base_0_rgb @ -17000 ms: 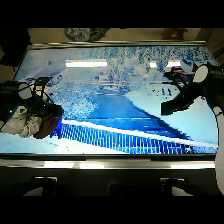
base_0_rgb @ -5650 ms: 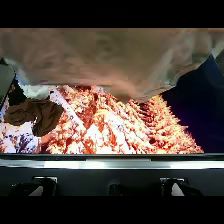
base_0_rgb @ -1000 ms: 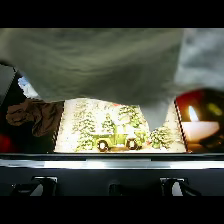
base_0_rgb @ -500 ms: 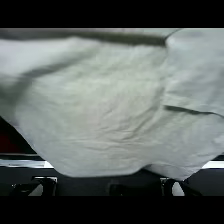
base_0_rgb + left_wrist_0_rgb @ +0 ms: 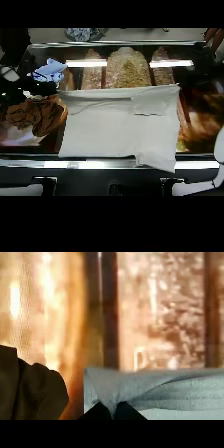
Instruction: Fold the shirts.
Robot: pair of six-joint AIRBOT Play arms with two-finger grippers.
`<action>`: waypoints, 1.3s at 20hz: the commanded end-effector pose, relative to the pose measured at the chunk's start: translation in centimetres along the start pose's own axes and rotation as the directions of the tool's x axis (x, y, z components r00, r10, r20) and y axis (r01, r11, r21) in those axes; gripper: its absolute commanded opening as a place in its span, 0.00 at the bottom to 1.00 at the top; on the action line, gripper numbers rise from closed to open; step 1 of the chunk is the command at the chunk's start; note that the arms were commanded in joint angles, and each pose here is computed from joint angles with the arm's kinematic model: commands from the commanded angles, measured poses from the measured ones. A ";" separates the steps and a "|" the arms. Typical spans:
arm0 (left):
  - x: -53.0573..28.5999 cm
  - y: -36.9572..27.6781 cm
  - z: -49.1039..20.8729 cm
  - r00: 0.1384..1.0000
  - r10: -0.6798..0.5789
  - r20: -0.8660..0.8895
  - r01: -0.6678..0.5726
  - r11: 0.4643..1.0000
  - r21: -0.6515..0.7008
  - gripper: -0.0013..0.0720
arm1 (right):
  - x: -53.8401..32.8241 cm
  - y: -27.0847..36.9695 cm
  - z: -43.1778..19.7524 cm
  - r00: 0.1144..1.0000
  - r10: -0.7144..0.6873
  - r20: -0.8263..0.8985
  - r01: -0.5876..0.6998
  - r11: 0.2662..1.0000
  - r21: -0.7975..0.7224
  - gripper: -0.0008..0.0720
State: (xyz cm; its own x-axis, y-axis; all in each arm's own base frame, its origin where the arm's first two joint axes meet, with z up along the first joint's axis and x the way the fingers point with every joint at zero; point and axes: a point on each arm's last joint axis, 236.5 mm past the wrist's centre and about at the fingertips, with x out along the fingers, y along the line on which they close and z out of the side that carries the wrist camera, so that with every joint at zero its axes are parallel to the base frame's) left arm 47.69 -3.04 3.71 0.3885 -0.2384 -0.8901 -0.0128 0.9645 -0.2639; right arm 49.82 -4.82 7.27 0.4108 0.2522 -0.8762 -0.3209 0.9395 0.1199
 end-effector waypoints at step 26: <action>6.1 2.5 -12.3 0.783 -0.059 -0.619 0.081 0.997 0.006 0.36 | 7.0 5.6 -17.0 0.853 0.189 -0.487 -0.120 0.978 0.170 0.11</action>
State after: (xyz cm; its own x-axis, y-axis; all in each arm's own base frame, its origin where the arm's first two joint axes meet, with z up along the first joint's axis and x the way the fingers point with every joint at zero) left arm 38.90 -3.32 -6.93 -0.2588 -0.3053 -0.9164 0.0356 0.9451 -0.3249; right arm 35.93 -1.78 -5.99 -0.1488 0.2797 -0.9485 -0.2364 0.9213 0.3087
